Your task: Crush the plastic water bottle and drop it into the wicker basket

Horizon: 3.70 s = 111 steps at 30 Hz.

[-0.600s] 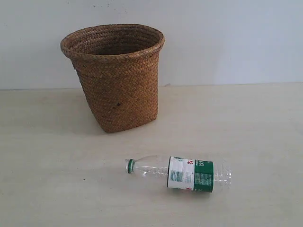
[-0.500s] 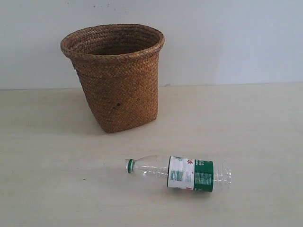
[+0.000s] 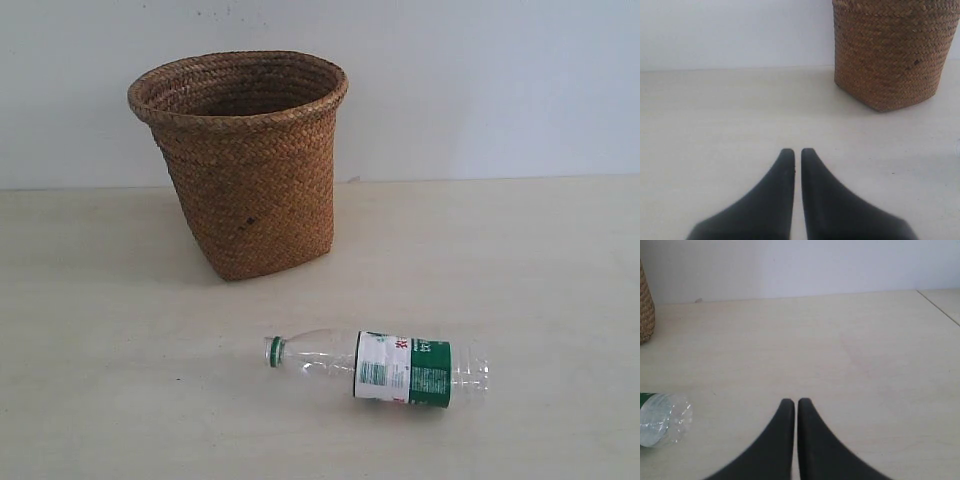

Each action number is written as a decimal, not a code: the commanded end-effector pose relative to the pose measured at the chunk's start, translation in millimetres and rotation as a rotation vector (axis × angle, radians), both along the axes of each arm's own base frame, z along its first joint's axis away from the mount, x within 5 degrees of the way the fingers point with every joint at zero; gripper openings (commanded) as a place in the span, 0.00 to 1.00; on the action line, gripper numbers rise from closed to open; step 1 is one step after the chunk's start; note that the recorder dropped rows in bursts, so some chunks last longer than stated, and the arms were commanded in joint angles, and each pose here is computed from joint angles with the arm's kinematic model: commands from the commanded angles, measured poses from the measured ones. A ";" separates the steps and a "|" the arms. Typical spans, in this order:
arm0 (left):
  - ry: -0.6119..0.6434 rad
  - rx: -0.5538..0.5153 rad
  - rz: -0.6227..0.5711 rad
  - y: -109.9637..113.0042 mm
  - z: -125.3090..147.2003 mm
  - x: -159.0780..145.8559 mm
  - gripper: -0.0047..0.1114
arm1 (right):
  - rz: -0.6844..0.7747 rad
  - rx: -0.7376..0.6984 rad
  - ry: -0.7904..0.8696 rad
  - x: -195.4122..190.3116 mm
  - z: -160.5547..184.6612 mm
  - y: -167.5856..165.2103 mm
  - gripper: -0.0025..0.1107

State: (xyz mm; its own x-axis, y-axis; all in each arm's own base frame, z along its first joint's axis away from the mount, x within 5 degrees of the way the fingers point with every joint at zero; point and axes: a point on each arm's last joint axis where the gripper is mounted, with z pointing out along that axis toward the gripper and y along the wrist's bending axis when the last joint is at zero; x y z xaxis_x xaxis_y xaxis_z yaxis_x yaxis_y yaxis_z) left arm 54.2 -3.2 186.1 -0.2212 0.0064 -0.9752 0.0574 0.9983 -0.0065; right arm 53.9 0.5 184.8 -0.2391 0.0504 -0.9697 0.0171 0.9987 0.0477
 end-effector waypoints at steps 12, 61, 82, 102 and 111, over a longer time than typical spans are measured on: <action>-0.278 -0.034 0.004 0.0 24.3 2.1 0.08 | -0.002 0.001 -0.027 0.4 1.0 -0.1 0.02; 0.404 -0.211 -0.635 -60.8 155.1 75.0 0.08 | -0.002 0.001 -0.027 0.4 1.0 -0.1 0.02; 0.190 -0.289 -0.404 -47.5 166.5 105.6 0.08 | -0.002 0.001 -0.027 0.4 1.0 -0.1 0.02; 0.236 0.221 -0.768 -64.8 179.0 212.8 0.08 | -0.002 0.001 -0.027 0.4 1.0 -0.1 0.02; 0.589 0.299 -1.063 -81.7 119.5 286.2 0.08 | -0.002 0.001 -0.027 0.4 1.0 -0.1 0.02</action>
State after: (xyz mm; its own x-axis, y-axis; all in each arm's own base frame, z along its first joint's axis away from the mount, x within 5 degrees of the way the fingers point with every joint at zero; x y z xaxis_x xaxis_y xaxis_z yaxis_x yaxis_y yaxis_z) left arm 331.1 -75.1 320.9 -0.3725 0.5882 -0.7178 0.8529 0.5218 -0.0150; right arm 54.2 0.4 186.1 -0.2247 0.0503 -0.9731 0.0174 0.9987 0.0476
